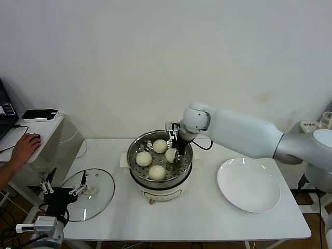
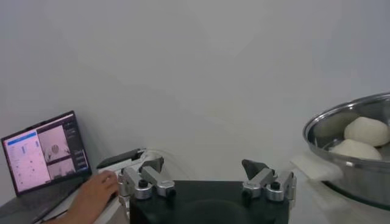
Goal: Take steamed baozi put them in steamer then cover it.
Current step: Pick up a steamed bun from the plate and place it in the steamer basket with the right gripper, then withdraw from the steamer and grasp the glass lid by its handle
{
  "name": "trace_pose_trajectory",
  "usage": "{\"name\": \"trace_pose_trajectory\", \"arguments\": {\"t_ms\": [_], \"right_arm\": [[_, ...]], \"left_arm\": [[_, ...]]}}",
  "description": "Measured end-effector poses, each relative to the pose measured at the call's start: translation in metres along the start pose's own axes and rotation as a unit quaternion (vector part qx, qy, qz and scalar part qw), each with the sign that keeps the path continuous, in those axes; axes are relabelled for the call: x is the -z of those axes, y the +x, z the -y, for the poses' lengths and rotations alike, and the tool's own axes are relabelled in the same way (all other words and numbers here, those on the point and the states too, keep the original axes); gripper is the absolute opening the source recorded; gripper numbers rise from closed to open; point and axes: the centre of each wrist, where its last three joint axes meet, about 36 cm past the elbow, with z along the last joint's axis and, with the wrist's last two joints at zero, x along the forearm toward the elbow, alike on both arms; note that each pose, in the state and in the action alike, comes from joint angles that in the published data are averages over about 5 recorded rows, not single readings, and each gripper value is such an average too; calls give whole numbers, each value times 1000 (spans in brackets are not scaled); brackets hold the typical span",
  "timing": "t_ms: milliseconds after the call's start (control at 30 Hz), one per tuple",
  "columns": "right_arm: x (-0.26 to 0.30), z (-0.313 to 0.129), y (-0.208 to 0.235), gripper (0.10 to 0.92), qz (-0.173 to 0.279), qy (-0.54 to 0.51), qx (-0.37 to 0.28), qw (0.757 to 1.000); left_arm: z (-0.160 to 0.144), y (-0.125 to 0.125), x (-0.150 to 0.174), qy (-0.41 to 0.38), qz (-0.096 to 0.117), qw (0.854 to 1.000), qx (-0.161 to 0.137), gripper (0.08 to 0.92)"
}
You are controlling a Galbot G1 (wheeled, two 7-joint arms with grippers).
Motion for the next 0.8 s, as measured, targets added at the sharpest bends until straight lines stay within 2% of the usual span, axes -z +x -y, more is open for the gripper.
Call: {"name": "trace_pose_trajectory", "arguments": {"t_ms": [233,400,500,800], "right_arm": [[-3,-2,-3,636,-7,-2,-2,1000],[-5,-2,3,766,-4,-2,-6,1000],[-7,-2,10,812,0,0,-9,1000],[-24,-14,45,823,34,14,-29,999]], "left_arm": [[0,0,-1,1,-1,1000,0,823],[0,-1,-1,1,-1,1000,1,823],[0,-1,-1,1,-1,1000,1,823],[4,1,2,6,3,1000,-2,823]]}}
